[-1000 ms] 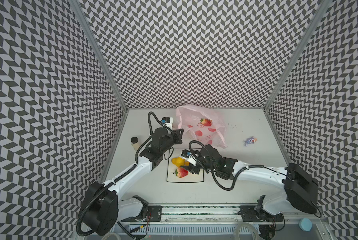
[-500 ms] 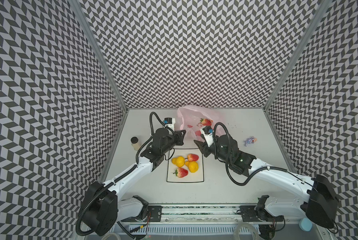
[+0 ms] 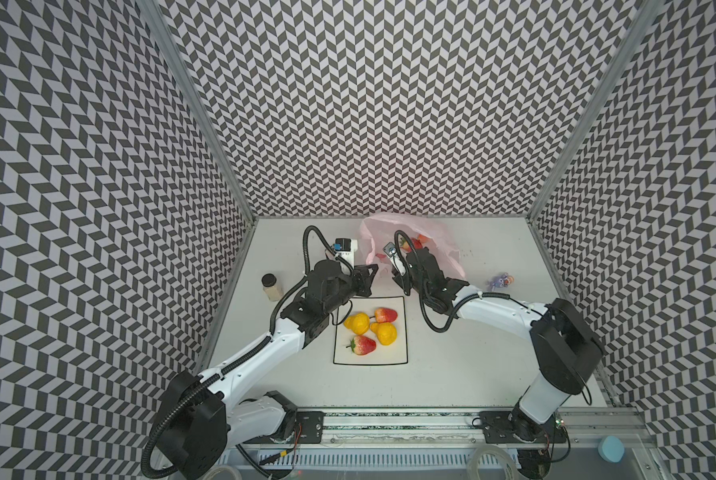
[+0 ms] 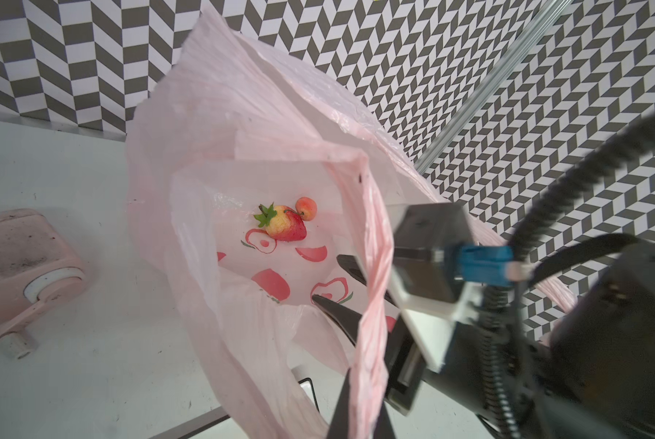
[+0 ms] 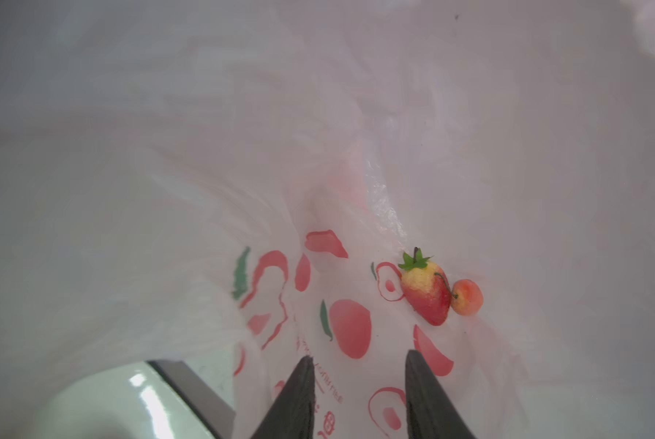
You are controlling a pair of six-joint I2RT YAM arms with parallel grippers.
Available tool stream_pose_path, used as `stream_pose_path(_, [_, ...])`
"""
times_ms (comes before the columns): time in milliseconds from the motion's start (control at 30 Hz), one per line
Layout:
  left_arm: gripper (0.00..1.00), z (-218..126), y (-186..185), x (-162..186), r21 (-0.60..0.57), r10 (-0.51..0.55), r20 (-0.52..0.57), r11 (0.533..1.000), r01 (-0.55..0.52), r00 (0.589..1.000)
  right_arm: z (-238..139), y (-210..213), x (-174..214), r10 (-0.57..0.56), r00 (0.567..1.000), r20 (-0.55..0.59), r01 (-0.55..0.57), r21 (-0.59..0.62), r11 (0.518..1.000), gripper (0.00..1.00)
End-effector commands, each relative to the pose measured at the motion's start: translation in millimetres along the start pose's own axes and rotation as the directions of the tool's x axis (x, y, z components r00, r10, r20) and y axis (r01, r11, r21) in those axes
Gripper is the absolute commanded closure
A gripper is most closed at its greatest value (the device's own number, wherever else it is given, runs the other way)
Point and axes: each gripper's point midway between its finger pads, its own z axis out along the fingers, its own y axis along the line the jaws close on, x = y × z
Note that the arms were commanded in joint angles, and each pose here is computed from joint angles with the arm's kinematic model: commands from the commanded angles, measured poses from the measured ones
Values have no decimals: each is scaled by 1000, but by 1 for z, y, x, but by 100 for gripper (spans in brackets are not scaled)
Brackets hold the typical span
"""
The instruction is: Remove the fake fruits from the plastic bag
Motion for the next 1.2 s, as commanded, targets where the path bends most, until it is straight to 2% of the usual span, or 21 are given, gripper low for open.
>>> stream_pose_path(0, [100,-4,-6,-4,5,24,4,1000,-24,1000,18,-23,-6,-174,985,-13,174,123,977,62])
stream_pose_path(200, [100,-6,-12,-1,10,60,-18,998,-60,998,61,-24,14,-234,967,-96,245,120,962,60])
stream_pose_path(367, [100,-9,-22,-1,42,101,-39,994,-100,994,92,-34,30,-246,957,-154,269,147,952,43])
stream_pose_path(467, [100,-9,-27,-1,59,119,-49,991,-116,992,110,-41,40,-234,952,-199,268,167,949,37])
stream_pose_path(867, [100,-14,-53,-2,157,189,-88,972,-174,978,164,-54,68,-234,931,-280,296,205,933,35])
stream_pose_path(1167, [100,-22,-61,0,182,175,-106,971,-154,979,186,-75,91,-210,914,-348,308,258,915,37])
